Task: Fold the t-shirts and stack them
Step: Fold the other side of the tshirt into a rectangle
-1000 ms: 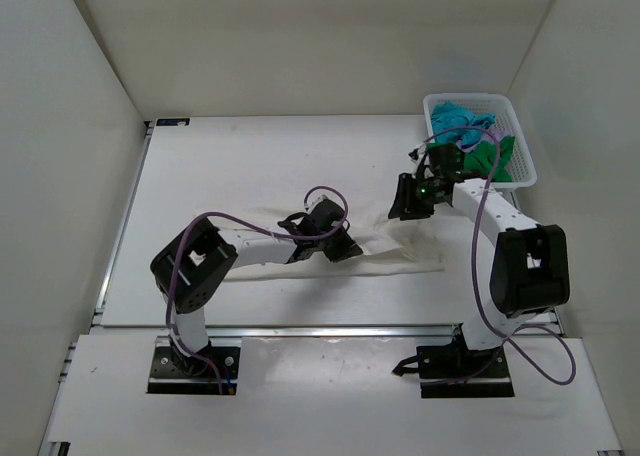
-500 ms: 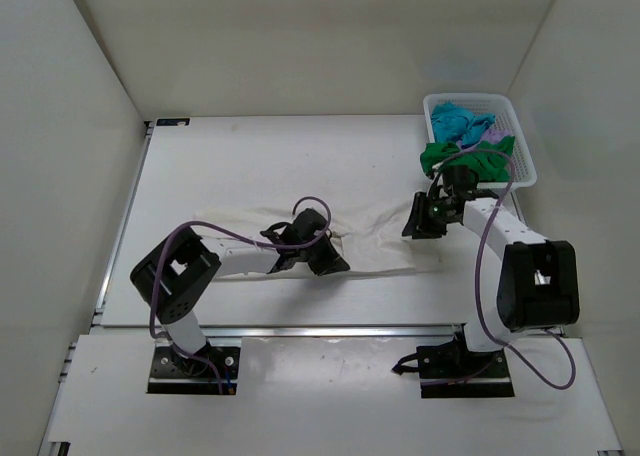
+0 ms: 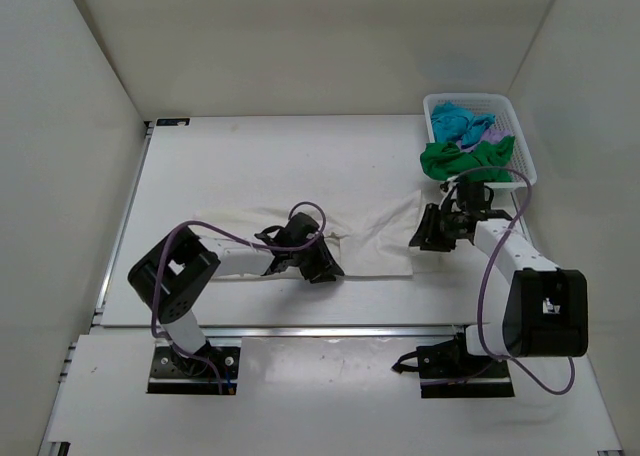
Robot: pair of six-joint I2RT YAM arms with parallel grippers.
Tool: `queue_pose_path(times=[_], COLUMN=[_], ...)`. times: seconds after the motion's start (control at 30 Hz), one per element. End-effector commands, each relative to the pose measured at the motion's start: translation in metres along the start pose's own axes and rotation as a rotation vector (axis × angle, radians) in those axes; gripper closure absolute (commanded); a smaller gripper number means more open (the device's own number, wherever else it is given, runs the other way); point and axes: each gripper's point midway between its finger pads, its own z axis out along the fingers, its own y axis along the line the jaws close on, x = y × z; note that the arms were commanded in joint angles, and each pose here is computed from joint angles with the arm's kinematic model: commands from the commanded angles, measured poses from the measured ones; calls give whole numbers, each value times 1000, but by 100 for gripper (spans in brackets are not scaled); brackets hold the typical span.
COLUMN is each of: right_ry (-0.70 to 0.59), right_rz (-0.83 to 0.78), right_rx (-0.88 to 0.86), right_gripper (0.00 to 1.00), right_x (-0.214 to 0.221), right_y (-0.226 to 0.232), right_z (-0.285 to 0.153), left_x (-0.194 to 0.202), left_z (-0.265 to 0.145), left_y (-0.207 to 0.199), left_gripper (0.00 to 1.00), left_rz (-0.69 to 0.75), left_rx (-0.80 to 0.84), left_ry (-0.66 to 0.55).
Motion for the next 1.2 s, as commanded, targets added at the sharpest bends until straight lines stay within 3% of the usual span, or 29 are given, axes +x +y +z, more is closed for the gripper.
queue_pose_path(times=[0.0,0.1,0.17,0.3,0.37,0.6,0.7,0.93,1.17], right_ry=[-179,-258,-316,-330,-322,-283,-263,-240,-230], right_rz=[-8,-6,15,74,83,102,109,131,106], right_rx=[-11,34,44,60,58,42,32,11,-16], right_gripper=[67,72,77,74,71,72,74,75,75], right_x=[-67,-96,-111,-121,-123,-115,-111,-102,-94], right_y=[5,0,-4,-16,-16,-14,-14,-23,-22], right_z=[-7,-2,3,18,26,48,53,56,54], left_x=[-8,-17,-26,-52,-66,-101,-108,-162,-173], left_z=[-23,-39,-51,-82,-98,-146,-149,-196,-210], left_y=[-12,-16,-12,8,21,89,120,132,193], left_gripper=[51,48,56,55,54,48,48,48,46], left_rz=[68,136,158,124,102,50,-51,-45,-300], left_rx=[51,44,30,26,16,-146,-197,-374,-454], left_ry=[-12,-26,-53,-138,-186,-365,-390,-575,-613])
